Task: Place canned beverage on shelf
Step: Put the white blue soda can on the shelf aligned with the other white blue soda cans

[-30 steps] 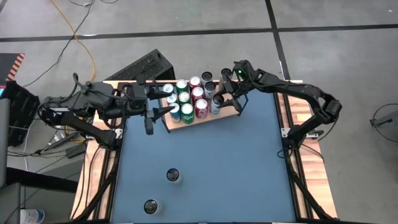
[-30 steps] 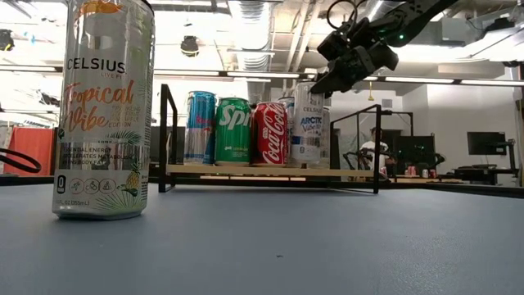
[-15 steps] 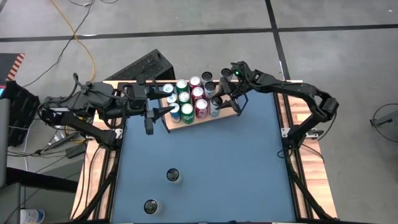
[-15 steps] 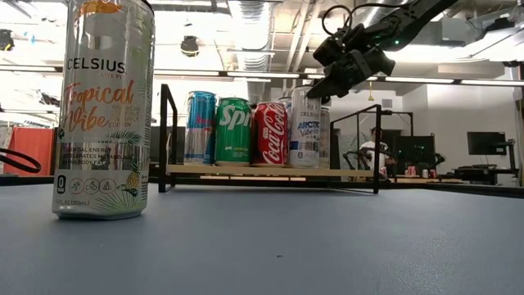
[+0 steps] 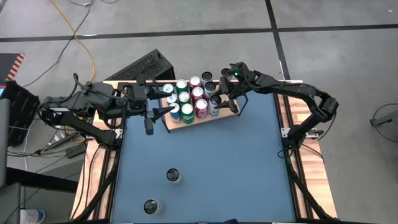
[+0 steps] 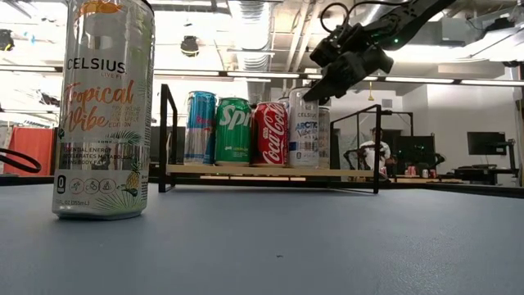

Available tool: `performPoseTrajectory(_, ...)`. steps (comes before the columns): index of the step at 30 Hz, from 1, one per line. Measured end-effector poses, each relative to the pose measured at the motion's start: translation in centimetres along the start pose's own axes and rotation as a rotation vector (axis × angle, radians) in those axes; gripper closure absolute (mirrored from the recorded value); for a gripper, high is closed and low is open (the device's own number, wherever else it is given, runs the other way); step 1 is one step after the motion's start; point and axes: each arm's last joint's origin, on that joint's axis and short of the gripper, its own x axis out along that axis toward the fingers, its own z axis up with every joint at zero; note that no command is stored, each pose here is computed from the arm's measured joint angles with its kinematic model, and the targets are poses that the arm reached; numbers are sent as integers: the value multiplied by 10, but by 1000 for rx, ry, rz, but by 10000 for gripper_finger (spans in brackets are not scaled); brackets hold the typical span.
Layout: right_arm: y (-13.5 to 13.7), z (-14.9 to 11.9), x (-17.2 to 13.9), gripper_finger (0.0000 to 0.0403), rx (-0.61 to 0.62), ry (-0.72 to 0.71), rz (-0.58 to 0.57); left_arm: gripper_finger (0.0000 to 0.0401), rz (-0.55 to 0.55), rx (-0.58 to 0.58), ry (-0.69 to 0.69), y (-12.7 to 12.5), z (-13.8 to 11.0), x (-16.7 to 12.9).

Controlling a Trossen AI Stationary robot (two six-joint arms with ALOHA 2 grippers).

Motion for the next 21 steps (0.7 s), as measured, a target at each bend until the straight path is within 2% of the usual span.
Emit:
performPoseTrajectory(9,-2,9,-4,127,30,40,-33,195,0,1,1,0,0,0)
performPoseTrajectory(17,0,9,-6,127,59,82,-9,195,1,7,14,0,-1,0)
performPoseTrajectory(21,1,9,-7,127,61,83,-8,195,35,5,18,1,-2,0)
